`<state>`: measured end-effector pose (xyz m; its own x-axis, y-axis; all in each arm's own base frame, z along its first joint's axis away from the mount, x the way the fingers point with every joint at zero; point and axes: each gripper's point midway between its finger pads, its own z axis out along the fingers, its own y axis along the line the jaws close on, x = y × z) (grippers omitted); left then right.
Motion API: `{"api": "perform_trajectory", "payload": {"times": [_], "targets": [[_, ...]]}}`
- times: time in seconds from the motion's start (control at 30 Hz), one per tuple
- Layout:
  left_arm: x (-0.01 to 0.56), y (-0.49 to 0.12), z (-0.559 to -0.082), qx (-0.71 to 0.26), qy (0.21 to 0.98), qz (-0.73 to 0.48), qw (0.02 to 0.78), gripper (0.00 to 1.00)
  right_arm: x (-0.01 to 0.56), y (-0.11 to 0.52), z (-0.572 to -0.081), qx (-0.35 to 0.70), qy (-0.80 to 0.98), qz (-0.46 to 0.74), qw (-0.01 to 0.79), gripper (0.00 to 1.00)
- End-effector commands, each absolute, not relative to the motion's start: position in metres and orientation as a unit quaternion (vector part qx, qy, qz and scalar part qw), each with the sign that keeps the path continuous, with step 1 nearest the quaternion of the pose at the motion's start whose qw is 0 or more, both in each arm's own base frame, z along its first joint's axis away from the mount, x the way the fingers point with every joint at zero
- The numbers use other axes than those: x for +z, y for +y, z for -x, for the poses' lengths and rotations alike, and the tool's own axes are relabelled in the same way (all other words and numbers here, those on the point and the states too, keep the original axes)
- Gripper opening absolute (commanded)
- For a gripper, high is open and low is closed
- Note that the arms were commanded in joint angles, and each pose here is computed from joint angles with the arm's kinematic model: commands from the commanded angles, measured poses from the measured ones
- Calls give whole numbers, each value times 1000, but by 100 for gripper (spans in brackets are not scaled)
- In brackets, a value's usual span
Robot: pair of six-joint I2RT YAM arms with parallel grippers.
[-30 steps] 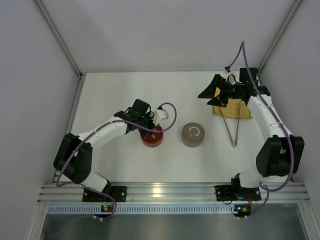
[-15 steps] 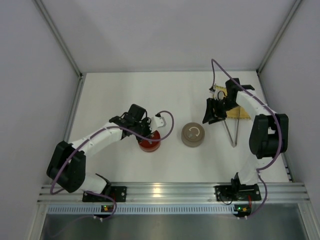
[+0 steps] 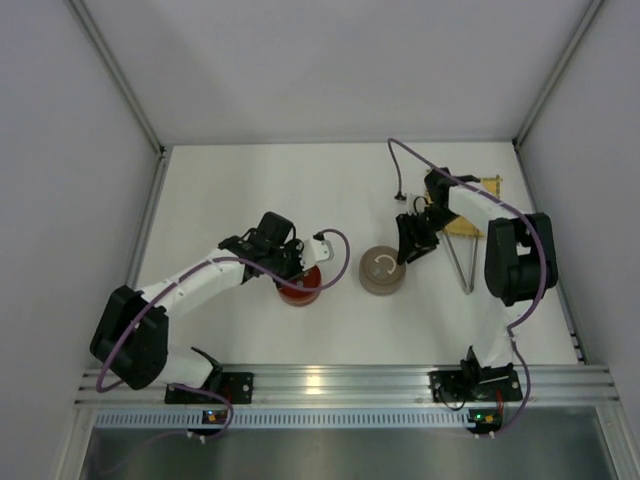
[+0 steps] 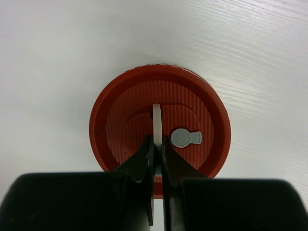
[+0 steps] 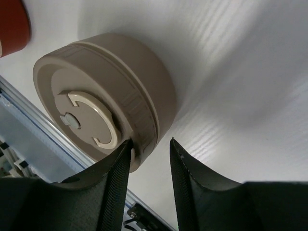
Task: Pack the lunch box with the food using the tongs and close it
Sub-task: Move the packing box to the center of the board.
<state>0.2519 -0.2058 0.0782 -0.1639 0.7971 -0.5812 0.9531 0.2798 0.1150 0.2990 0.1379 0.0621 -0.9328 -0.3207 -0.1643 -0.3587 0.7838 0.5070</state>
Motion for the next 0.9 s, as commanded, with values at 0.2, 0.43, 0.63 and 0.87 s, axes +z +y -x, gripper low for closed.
{"api": "perform_trajectory", "payload": {"times": [0.2, 0.43, 0.63, 0.87], "targets": [[35, -190, -182, -157, 763, -609, 151, 0, 45, 177, -267, 267, 925, 269, -1, 32], [34, -201, -165, -165, 755, -615, 155, 0, 41, 187, -244, 276, 916, 290, -25, 29], [31, -201, -163, -164, 757, -612, 160, 0, 36, 191, -228, 272, 910, 311, -37, 27], [36, -204, -161, -174, 749, -617, 168, 0, 36, 193, -223, 274, 909, 311, -44, 26]]}}
